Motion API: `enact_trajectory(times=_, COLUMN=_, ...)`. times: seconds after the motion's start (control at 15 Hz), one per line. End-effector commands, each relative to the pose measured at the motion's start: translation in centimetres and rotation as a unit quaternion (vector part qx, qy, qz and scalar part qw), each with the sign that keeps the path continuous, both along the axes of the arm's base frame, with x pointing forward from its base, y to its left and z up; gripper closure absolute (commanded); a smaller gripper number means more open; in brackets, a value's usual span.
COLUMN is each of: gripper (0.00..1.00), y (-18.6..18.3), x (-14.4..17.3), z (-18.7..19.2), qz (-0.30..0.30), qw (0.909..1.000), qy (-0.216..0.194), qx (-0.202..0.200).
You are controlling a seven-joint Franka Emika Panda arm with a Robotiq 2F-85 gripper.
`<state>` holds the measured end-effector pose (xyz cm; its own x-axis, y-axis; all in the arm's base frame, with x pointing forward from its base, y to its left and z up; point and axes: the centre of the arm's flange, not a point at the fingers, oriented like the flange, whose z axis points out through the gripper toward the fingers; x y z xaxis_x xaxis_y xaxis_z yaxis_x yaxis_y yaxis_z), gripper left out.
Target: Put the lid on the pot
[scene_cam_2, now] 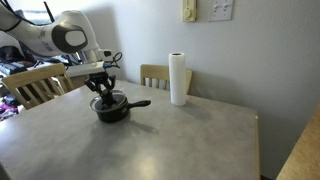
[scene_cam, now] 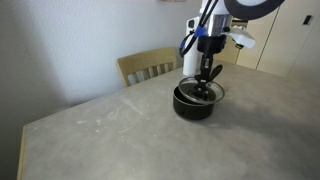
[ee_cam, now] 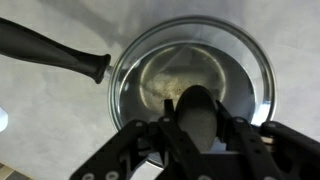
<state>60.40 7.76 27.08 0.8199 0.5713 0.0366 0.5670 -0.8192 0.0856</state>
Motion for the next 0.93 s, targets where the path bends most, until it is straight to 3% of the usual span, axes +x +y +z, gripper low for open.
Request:
enact_trajectory(times=0.0, gripper=0.85, y=0.86, x=0.14, z=0.37, qz=0.018, qw=0.9996, qy=0.019, qx=0.004)
enact_trajectory(times=0.87, gripper=0.85, y=1.66, x=0.35, z=0.16, qz=0.052, qw=0.9985, qy=0.01, qx=0.014)
